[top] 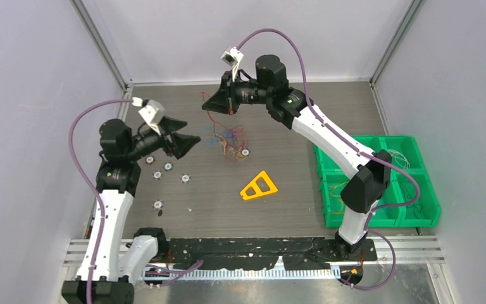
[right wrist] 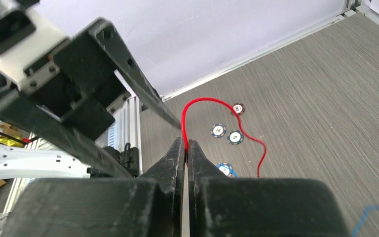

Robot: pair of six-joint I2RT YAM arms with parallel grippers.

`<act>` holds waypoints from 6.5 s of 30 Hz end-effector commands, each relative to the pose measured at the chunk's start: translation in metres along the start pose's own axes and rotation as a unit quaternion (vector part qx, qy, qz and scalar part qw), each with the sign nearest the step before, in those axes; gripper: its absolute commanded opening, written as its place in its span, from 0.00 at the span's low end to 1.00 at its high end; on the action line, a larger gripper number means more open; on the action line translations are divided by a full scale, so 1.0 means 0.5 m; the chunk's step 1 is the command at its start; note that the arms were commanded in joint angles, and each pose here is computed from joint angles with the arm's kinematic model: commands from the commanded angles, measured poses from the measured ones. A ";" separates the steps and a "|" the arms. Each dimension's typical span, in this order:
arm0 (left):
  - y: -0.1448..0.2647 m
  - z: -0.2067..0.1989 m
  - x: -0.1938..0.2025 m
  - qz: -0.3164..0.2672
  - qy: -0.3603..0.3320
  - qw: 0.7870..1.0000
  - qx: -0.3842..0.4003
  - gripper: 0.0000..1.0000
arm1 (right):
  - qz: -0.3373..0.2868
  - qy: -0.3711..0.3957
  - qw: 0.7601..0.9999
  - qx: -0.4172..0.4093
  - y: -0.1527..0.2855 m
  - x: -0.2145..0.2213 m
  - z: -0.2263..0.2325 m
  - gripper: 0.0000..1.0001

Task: Untangle the cables

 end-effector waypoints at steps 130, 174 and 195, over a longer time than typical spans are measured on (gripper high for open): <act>-0.307 -0.270 0.011 0.004 -0.003 0.954 0.299 0.03 | -0.206 0.151 0.965 -0.057 0.470 -0.334 0.243 0.05; -0.381 -0.280 -0.064 -0.017 -0.005 0.962 0.271 0.95 | -0.216 0.118 0.966 -0.073 0.472 -0.326 0.230 0.05; -0.317 -0.337 -0.041 0.008 -0.044 0.914 0.403 0.98 | -0.225 0.126 0.963 -0.073 0.474 -0.346 0.235 0.05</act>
Point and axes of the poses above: each gripper's point midway between its finger pads, its own y axis back along the fingers, its own z axis along the line the jaws close on, x = y × z, the point moved 9 cm from there along y, back along the fingers, and after that the axes turned 9 degrees about y, right-handed, at the moved point
